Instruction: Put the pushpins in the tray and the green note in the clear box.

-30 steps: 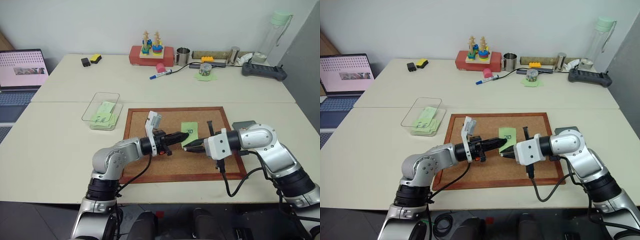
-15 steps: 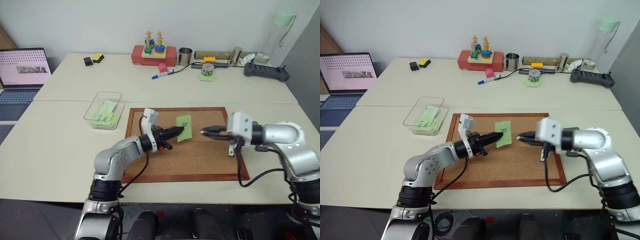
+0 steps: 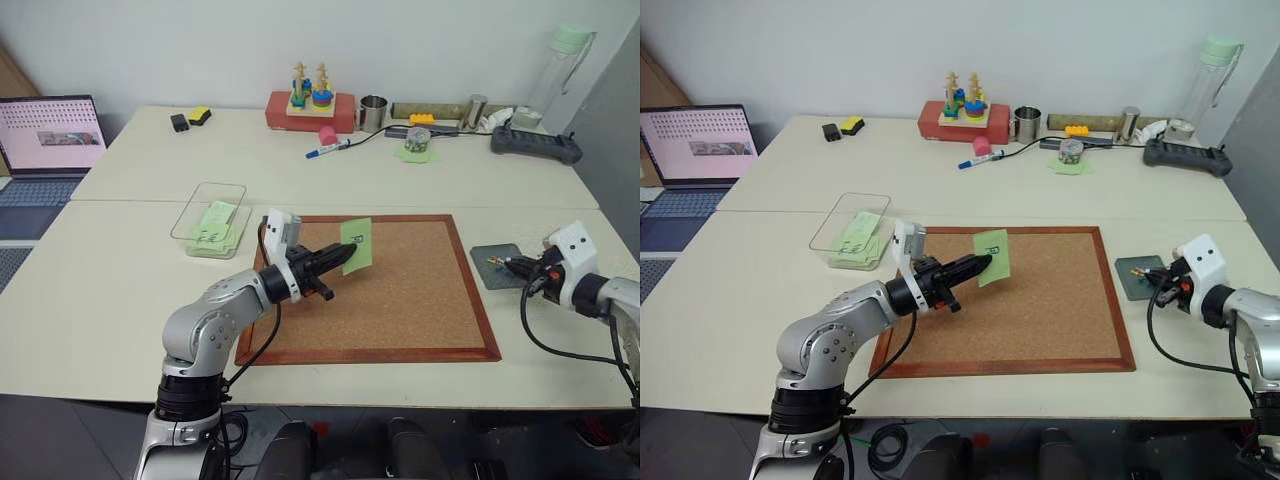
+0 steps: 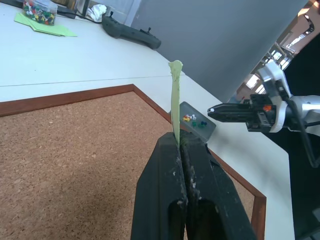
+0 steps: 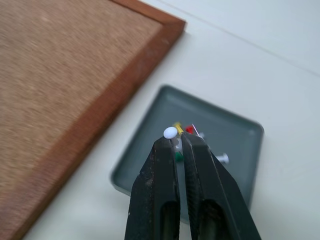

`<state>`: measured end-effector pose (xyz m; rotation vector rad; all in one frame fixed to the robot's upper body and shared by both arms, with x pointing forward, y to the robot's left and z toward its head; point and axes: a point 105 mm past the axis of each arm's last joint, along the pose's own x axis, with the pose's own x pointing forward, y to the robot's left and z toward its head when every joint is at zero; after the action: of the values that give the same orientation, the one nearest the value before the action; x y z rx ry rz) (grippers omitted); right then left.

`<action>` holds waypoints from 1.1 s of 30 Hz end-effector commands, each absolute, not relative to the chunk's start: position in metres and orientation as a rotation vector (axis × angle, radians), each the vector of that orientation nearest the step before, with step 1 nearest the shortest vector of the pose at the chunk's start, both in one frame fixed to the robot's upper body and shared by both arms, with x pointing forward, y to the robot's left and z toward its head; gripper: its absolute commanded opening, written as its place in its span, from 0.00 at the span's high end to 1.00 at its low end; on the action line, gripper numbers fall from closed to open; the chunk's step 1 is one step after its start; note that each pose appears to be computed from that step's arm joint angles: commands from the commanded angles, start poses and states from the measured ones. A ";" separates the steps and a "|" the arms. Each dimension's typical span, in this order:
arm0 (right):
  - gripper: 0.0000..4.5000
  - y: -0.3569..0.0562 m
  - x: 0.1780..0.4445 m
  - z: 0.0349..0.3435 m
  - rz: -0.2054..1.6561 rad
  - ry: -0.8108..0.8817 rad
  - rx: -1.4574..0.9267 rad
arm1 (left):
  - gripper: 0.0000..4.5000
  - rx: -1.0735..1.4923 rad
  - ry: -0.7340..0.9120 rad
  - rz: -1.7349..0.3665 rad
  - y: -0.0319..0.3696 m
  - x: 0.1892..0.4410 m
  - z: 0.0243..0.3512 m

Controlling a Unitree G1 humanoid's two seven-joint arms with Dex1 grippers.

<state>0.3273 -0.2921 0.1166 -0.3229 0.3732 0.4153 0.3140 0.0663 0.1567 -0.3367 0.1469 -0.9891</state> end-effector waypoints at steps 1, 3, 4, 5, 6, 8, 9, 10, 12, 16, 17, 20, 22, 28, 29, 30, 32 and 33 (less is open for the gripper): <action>1.00 -0.294 0.334 0.117 0.395 0.367 -0.331 | 1.00 -0.310 0.085 -1.013 0.063 0.310 0.169; 0.94 -0.292 0.335 0.115 0.397 0.371 -0.321 | 1.00 -0.308 0.086 -1.012 0.064 0.309 0.169; 0.90 -0.292 0.336 0.114 0.399 0.374 -0.317 | 1.00 -0.307 0.085 -1.012 0.064 0.309 0.168; 0.87 -0.291 0.337 0.114 0.400 0.377 -0.312 | 1.00 -0.307 0.085 -1.011 0.064 0.309 0.168; 0.82 -0.291 0.337 0.113 0.401 0.379 -0.311 | 1.00 -0.306 0.085 -1.010 0.064 0.310 0.168; 0.72 -0.291 0.337 0.113 0.404 0.383 -0.312 | 1.00 -0.306 0.085 -1.009 0.064 0.309 0.168; 0.70 -0.290 0.337 0.113 0.408 0.384 -0.312 | 1.00 -0.305 0.085 -1.009 0.065 0.309 0.168; 0.64 -0.290 0.337 0.113 0.411 0.383 -0.312 | 1.00 -0.304 0.085 -1.009 0.065 0.309 0.168; 0.55 -0.289 0.338 0.118 0.419 0.370 -0.316 | 1.00 -0.302 0.083 -1.007 0.065 0.309 0.169; 0.55 -0.285 0.337 0.128 0.448 0.340 -0.323 | 1.00 -0.295 0.072 -1.000 0.067 0.310 0.172; 0.55 -0.283 0.336 0.132 0.463 0.329 -0.327 | 1.00 -0.291 0.064 -0.993 0.069 0.310 0.174; 0.55 -0.265 0.328 0.156 0.611 0.269 -0.407 | 1.00 -0.281 0.017 -0.930 0.084 0.314 0.187; 0.55 -0.248 0.318 0.166 0.743 0.233 -0.461 | 1.00 -0.282 -0.004 -0.883 0.095 0.315 0.193; 0.55 -0.181 0.309 0.216 1.006 0.041 -0.463 | 1.00 -0.125 -0.077 -0.633 0.150 0.324 0.211; 0.55 -0.173 0.309 0.223 1.033 0.016 -0.466 | 1.00 -0.087 -0.086 -0.583 0.161 0.328 0.214; 0.55 -0.169 0.309 0.228 1.050 0.003 -0.466 | 1.00 -0.064 -0.092 -0.552 0.167 0.329 0.216; 0.55 -0.157 0.309 0.239 1.085 -0.031 -0.477 | 1.00 0.006 -0.102 -0.456 0.188 0.337 0.221; 0.55 -0.149 0.309 0.246 1.111 -0.052 -0.473 | 1.00 0.049 -0.112 -0.397 0.201 0.341 0.226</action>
<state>0.3125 -0.1649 0.2302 -0.4654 0.0014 1.0551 0.3347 0.1762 0.2052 -0.0380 -0.0397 -0.5126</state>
